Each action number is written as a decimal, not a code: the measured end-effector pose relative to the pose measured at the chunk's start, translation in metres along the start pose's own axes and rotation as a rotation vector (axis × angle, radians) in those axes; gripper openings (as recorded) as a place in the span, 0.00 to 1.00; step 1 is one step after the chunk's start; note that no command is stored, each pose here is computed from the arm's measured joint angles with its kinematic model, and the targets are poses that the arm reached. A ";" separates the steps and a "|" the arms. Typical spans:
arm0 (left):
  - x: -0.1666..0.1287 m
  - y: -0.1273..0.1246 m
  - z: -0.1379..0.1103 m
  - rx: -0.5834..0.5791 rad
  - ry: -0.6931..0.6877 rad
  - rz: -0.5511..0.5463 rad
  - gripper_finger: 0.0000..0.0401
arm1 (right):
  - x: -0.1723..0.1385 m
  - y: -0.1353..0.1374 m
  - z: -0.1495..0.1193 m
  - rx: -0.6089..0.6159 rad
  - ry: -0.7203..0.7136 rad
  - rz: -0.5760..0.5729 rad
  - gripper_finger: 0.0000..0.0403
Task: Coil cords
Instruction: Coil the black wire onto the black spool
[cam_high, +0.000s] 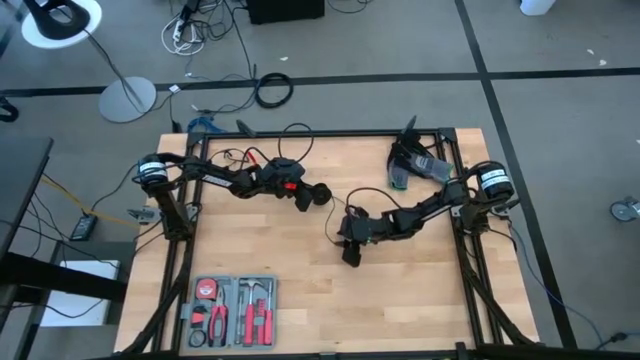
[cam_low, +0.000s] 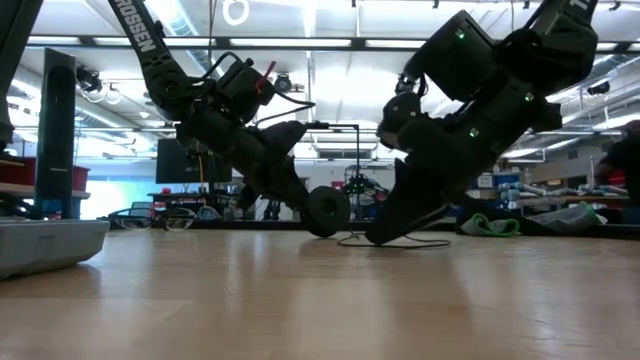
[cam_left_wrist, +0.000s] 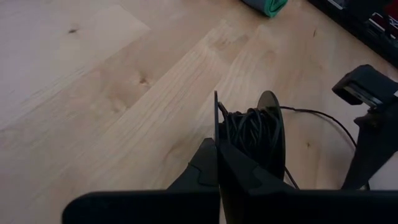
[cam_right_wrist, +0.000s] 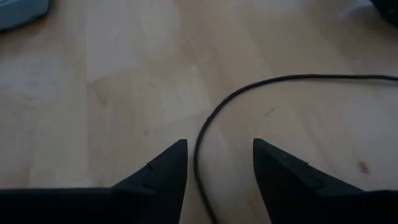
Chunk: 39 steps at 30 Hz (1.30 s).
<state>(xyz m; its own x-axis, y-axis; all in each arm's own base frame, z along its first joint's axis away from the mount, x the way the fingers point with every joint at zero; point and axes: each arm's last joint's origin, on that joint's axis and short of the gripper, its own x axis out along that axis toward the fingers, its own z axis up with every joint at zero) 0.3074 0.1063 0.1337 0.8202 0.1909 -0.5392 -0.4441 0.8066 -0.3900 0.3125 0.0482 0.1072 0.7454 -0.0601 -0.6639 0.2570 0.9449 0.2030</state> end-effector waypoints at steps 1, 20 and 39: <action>0.000 0.000 0.000 0.000 0.000 0.000 0.00 | 0.000 0.001 -0.001 0.003 0.001 0.004 0.44; 0.000 0.000 0.000 0.002 0.006 -0.012 0.00 | 0.023 0.029 0.044 -0.262 0.478 -0.120 0.24; 0.000 -0.003 0.001 0.020 0.001 -0.069 0.00 | 0.035 0.011 0.097 -0.273 0.342 -0.147 0.00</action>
<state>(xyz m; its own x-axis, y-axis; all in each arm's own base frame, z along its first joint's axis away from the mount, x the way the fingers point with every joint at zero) 0.3089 0.1049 0.1356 0.8481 0.1338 -0.5127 -0.3793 0.8288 -0.4113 0.4005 0.0253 0.1560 0.4558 -0.1334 -0.8800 0.1387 0.9873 -0.0778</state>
